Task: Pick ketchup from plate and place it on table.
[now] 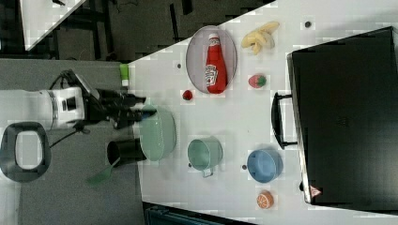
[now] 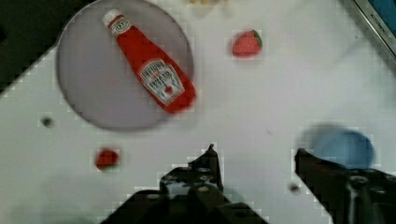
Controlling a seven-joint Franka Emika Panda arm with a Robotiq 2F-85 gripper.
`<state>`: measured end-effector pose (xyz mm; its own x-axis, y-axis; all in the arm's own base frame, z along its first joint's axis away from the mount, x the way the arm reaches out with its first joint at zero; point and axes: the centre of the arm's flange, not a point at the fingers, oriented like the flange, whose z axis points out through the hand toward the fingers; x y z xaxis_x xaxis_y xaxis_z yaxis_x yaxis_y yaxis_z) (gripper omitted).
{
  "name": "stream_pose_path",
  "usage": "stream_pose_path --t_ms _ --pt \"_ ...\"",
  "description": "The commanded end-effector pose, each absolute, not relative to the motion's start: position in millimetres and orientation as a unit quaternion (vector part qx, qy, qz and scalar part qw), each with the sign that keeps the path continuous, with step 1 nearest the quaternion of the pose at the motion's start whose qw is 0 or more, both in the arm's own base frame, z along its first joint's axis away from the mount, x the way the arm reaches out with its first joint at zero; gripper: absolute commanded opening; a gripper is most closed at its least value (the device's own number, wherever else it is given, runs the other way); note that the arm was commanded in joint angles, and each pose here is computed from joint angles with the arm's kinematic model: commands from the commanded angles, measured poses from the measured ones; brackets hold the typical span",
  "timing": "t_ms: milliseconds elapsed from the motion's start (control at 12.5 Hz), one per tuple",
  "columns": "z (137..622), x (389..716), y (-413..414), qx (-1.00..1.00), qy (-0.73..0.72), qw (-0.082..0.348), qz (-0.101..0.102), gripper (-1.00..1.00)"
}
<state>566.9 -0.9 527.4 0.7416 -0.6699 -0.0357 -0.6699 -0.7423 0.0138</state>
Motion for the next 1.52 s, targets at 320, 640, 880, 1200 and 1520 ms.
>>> stream_pose_path --t_ms 320,640,880,1200,1520 --pt "568 500 -5 0.939 -0.342 0.009 -0.045 1.00" --pt "506 537 -2 0.963 -0.259 0.006 -0.073 1.00" --pt "451 565 8 0.975 -0.206 -0.001 -0.081 1.00" --pt "388 592 25 0.990 -0.113 -0.016 -0.077 1.00" --pt "337 614 37 0.997 -0.037 -0.029 -0.062 1.00"
